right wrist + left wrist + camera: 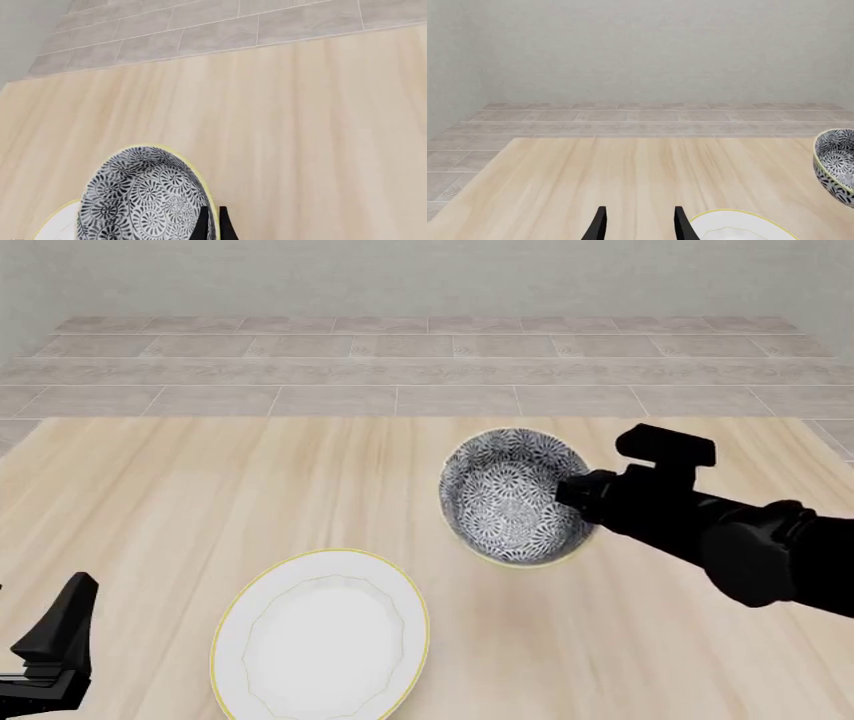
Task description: Put the bowl on the plate.
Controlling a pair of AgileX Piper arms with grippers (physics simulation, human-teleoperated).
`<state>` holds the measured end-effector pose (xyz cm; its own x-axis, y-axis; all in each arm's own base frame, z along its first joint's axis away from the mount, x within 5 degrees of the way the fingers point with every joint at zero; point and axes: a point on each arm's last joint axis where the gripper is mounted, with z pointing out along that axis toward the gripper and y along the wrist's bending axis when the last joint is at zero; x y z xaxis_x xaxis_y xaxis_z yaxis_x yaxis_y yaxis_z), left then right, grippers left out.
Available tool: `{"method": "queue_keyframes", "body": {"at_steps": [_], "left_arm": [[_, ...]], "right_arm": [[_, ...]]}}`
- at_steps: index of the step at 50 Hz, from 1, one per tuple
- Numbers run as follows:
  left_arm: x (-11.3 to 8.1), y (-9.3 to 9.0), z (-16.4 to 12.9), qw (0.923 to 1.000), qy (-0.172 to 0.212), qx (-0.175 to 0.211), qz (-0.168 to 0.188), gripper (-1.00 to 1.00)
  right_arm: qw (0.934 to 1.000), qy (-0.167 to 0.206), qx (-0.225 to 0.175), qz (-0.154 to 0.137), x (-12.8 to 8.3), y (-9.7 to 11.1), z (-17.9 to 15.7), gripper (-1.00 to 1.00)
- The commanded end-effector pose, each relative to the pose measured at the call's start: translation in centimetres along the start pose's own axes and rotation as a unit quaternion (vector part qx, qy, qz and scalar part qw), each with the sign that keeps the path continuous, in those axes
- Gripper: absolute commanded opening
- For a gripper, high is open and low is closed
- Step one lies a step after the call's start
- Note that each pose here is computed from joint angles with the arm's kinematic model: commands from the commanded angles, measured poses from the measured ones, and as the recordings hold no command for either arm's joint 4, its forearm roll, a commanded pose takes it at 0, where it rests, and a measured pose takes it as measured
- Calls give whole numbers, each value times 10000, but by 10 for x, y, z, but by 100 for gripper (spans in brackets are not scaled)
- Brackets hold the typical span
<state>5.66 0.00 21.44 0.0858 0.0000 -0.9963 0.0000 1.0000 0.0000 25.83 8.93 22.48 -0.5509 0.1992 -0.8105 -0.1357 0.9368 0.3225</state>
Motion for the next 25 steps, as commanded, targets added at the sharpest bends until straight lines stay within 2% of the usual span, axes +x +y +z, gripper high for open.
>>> {"method": "queue_keyframes", "body": {"at_steps": [1, 14, 25], "left_arm": [[0, 0, 0, 10000, 0, 0, 0, 100], [0, 0, 0, 10000, 0, 0, 0, 100], [0, 0, 0, 10000, 0, 0, 0, 100]], "right_arm": [[9998, -88, -161, 89, -9, 12, 1, -100], [9992, -158, -364, -104, -23, 30, 2, -100], [9986, -149, -471, -180, -27, 39, 6, -100]]}}
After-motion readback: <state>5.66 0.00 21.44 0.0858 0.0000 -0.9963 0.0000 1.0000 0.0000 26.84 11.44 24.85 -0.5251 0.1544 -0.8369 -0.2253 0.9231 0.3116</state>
